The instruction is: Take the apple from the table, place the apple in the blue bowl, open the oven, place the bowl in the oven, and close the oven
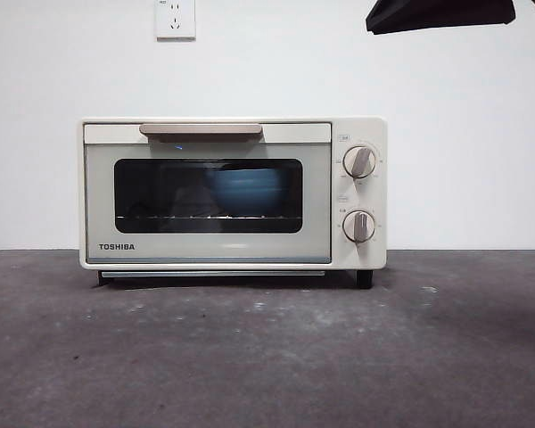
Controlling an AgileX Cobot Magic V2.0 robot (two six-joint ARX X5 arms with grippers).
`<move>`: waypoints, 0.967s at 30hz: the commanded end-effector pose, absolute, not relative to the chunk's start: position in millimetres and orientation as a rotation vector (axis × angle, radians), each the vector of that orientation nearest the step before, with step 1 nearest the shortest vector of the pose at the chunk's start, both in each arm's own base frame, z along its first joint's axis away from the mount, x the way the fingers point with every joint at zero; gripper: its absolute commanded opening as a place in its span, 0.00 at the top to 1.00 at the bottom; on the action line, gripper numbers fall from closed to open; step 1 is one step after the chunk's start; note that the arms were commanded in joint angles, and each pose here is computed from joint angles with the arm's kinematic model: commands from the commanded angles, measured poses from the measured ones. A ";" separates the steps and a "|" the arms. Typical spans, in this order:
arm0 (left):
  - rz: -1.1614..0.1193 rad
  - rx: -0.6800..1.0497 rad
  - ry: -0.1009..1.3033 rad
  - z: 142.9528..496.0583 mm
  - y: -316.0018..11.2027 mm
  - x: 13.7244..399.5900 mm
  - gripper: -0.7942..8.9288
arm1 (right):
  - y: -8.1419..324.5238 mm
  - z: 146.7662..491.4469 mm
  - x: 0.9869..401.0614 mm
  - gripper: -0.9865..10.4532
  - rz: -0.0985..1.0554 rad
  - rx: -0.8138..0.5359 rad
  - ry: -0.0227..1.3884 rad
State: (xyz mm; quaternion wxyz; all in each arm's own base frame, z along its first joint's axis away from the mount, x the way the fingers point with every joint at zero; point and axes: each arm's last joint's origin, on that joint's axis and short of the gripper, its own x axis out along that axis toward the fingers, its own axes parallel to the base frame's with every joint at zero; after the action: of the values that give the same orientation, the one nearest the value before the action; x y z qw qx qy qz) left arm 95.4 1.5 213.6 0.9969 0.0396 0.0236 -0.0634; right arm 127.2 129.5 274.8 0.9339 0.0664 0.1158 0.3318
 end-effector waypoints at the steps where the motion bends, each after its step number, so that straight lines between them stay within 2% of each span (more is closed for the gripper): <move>1: -0.120 0.076 0.063 198.0 2.0 95.3 0.91 | 131.4 274.8 126.7 0.91 0.686 0.129 0.230; 10: -0.121 0.068 0.089 169.5 1.8 92.7 0.91 | 131.4 274.8 126.7 0.91 0.686 0.129 0.230; 17: -0.122 0.023 0.194 151.5 1.8 93.8 0.91 | 131.4 274.8 126.7 0.91 0.686 0.129 0.230; 29: -0.119 -0.019 0.185 151.7 1.9 94.2 0.91 | 131.4 274.8 126.7 0.91 0.686 0.129 0.230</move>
State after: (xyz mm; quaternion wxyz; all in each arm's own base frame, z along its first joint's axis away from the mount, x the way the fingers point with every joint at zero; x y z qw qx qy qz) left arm 93.5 1.4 158.6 0.9949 -0.0052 0.0803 -0.0611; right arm 127.2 129.4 274.9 0.9339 0.0664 0.1154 0.3319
